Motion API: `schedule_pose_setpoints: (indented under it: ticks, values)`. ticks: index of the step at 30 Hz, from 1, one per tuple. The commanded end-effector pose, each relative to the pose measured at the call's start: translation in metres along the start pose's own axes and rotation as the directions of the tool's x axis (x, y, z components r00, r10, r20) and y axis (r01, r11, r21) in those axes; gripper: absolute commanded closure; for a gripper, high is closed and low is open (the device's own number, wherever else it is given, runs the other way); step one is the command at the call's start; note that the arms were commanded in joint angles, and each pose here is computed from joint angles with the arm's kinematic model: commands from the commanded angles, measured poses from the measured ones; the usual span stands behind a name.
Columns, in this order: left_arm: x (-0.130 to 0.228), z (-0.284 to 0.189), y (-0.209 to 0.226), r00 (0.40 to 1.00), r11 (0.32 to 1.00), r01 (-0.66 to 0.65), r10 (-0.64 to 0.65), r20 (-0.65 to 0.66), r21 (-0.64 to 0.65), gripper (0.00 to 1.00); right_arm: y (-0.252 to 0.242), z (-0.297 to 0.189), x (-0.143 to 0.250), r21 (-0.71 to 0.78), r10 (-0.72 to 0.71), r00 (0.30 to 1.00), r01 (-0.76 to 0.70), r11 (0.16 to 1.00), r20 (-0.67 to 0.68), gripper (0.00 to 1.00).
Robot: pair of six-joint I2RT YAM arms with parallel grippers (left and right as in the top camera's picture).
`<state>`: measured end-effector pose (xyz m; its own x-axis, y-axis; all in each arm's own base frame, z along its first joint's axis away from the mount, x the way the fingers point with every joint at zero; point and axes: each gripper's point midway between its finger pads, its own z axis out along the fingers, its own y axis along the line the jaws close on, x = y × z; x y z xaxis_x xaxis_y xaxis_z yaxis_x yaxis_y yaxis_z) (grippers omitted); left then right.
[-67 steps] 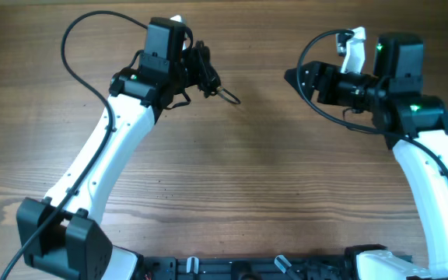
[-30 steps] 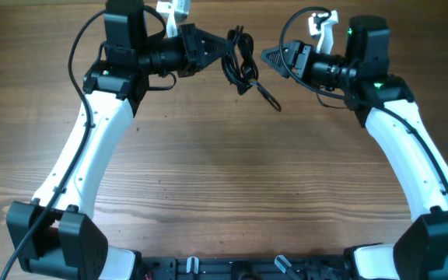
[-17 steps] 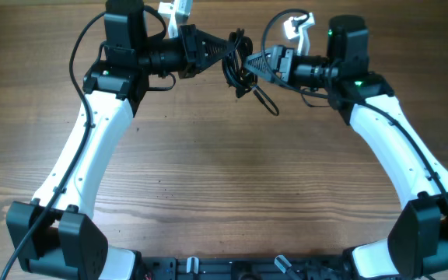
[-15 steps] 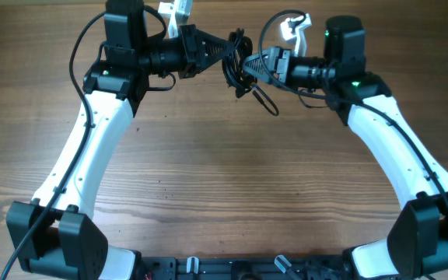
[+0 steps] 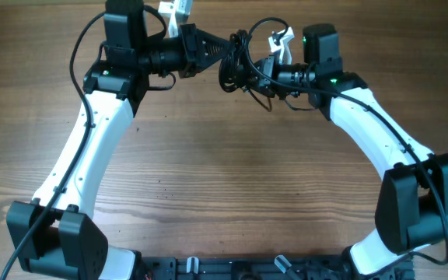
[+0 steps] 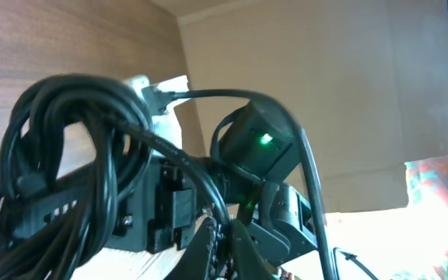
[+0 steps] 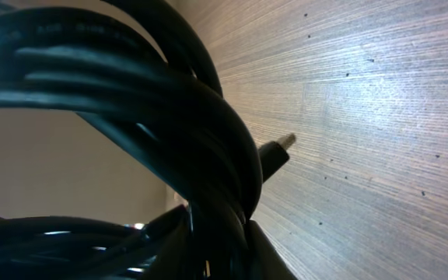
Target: Untangle cables
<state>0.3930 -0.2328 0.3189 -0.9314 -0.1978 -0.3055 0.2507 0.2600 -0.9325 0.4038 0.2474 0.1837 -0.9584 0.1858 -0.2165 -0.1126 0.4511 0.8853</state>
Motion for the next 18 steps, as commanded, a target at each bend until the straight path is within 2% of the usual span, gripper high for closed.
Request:
schedule_pose_setpoints:
  ticks: [1, 4, 7, 9, 11, 13, 15, 18]
  values:
    - [-0.015, -0.013, -0.019, 0.998, 0.998, -0.041, 0.039, 0.045, 0.049, 0.96, -0.018, 0.001, -0.003, 0.086, 0.014, 1.0, -0.016, 0.996, 0.02, 0.92]
    - [-0.037, -0.028, -0.02, 0.992, 0.998, -0.04, 0.034, 0.124, 0.05, 0.96, -0.025, 0.0, 0.0, 0.12, 0.007, 1.0, -0.009, 0.993, 0.014, 0.96]
    - [-0.06, -0.048, -0.002, 0.973, 1.0, 0.006, -0.003, 0.231, -0.012, 0.96, -0.025, 0.0, 0.0, 0.119, -0.022, 1.0, 0.02, 0.993, 0.011, 0.96]
    - [-0.064, -0.052, 0.01, 0.964, 0.997, 0.052, -0.038, 0.262, -0.047, 0.92, -0.024, 0.0, 0.001, 0.112, -0.041, 0.999, 0.041, 0.993, 0.003, 0.96]
    - [-0.062, -0.052, 0.019, 0.962, 0.994, 0.078, -0.055, 0.268, -0.078, 0.8, -0.024, 0.0, 0.001, 0.113, -0.043, 0.999, 0.042, 0.993, 0.003, 0.96]
    - [-0.055, -0.048, 0.026, 0.969, 0.992, 0.071, -0.043, 0.245, -0.107, 0.75, -0.024, 0.0, 0.001, 0.113, -0.044, 0.999, 0.043, 0.993, 0.003, 0.96]
    - [-0.047, -0.044, 0.032, 0.977, 0.99, 0.042, -0.011, 0.215, -0.138, 0.74, -0.024, 0.0, 0.001, 0.113, -0.043, 0.999, 0.042, 0.993, 0.003, 0.96]
    - [-0.031, -0.033, 0.041, 0.987, 0.981, -0.009, 0.039, 0.155, -0.192, 0.82, -0.024, 0.0, 0.001, 0.115, -0.036, 0.999, 0.035, 0.993, 0.005, 0.96]
